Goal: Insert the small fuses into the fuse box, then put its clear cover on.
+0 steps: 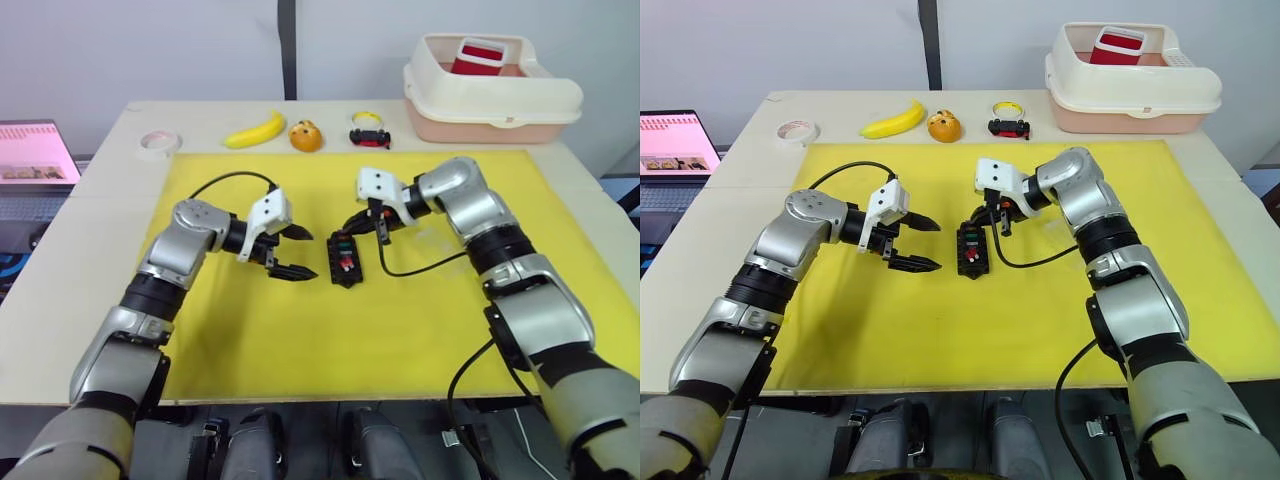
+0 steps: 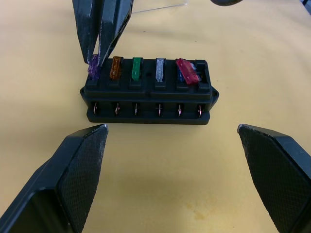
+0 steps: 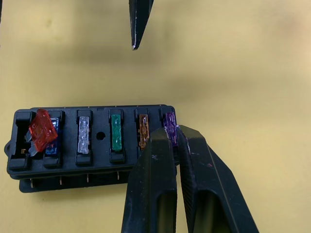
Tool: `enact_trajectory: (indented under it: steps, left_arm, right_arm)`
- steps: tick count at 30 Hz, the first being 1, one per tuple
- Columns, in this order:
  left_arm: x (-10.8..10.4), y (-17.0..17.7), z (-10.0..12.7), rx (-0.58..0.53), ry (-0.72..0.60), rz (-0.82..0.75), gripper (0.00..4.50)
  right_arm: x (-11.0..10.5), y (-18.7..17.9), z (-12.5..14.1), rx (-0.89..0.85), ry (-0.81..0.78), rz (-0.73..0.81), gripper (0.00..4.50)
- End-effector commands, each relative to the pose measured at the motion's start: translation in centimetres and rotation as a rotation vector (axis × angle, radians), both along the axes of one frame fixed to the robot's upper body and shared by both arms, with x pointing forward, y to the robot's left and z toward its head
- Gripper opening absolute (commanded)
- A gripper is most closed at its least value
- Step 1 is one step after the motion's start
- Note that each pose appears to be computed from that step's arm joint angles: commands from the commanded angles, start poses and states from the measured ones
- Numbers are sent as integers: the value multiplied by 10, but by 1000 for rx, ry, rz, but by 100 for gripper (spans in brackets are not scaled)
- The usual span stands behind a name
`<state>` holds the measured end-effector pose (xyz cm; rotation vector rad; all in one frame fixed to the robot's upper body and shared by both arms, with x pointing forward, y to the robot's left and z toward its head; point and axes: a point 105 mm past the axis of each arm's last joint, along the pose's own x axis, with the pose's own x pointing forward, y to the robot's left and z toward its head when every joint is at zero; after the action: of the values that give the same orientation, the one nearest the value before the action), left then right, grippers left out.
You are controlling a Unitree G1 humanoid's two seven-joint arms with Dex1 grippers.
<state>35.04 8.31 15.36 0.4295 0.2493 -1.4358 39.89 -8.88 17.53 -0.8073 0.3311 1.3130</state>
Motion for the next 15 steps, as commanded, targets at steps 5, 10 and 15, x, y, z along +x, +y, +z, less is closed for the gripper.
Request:
enact_trajectory:
  steps: [5,10,15]
  left_arm:
    - [0,-4,10,-9,-40,-15,450]
    - [0,-4,9,-9,-38,-16,450]
    - [-1,-5,8,-9,-35,-21,450]
  right_arm:
    - [1,0,15,-38,-46,22,2]
    - [2,1,16,-49,-47,26,2]
    - [2,0,14,-66,-45,22,2]
